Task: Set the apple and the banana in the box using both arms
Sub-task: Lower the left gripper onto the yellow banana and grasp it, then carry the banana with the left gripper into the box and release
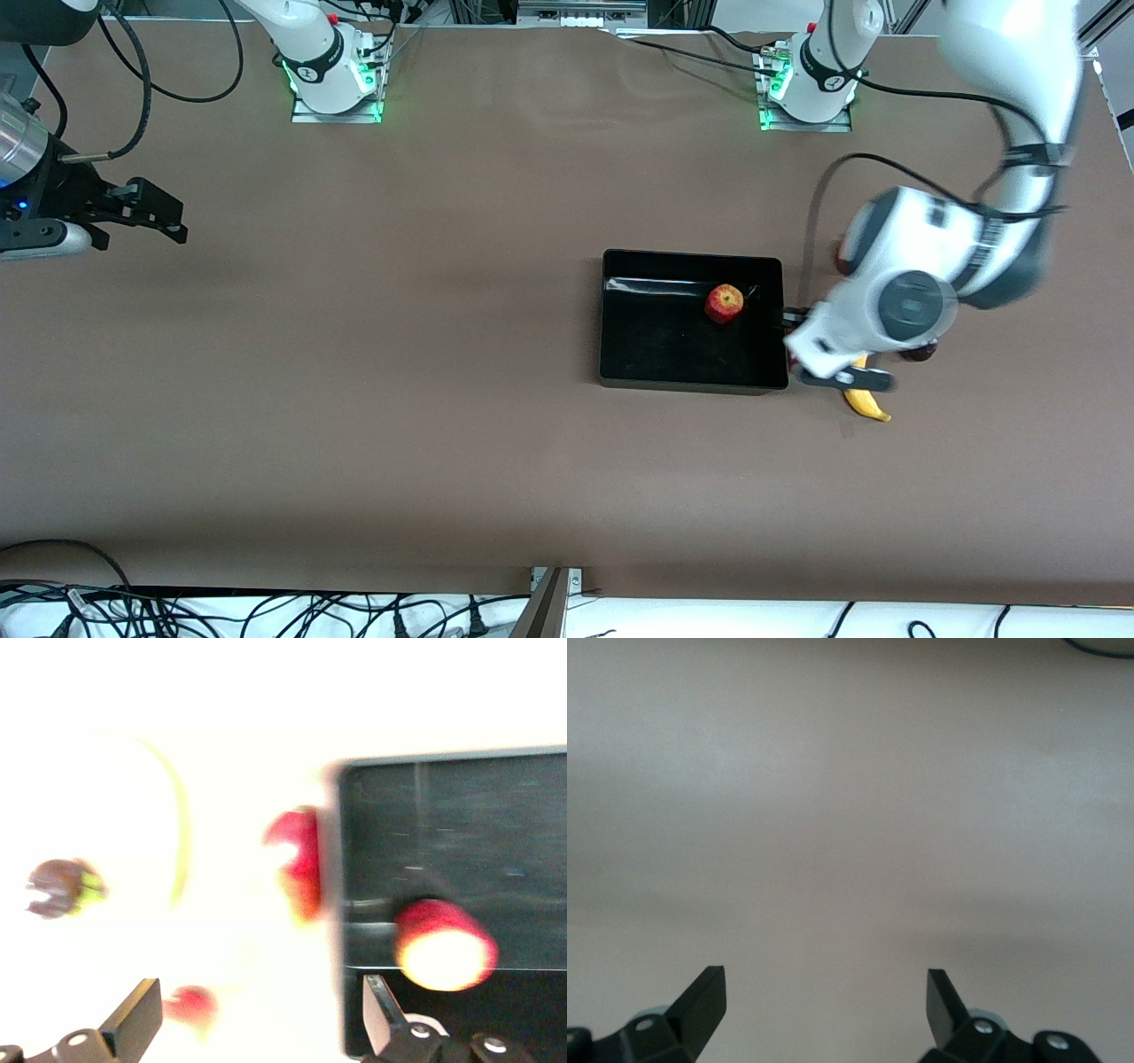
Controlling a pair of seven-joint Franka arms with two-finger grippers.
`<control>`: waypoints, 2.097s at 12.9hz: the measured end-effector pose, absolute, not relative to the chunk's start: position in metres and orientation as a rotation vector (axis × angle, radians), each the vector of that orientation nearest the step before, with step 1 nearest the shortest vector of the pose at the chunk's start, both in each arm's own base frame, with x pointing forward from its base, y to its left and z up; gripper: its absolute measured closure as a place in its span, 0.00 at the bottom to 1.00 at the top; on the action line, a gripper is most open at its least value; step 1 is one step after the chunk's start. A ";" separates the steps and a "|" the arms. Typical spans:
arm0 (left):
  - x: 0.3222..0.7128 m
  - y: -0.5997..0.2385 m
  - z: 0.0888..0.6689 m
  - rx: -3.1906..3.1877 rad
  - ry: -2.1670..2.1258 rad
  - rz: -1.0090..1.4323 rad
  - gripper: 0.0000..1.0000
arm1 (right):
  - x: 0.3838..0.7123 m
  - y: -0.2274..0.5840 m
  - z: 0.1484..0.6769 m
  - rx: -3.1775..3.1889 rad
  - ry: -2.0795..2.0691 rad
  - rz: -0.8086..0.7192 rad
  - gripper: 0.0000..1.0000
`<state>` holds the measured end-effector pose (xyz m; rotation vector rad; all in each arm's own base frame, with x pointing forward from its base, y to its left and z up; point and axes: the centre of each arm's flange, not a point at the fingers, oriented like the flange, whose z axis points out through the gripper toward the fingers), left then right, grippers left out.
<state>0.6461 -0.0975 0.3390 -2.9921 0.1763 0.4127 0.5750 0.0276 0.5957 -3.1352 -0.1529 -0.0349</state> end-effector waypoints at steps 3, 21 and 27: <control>0.658 -0.034 0.283 -3.047 0.274 0.359 0.00 | 0.575 0.028 0.596 -3.135 -0.153 -0.035 0.00; 0.654 -0.110 0.329 -3.011 0.494 0.324 0.67 | 0.575 0.028 0.596 -3.135 -0.153 -0.043 0.00; 0.584 -0.341 0.309 -3.083 0.246 0.242 0.67 | 0.576 0.028 0.596 -3.135 -0.153 -0.045 0.00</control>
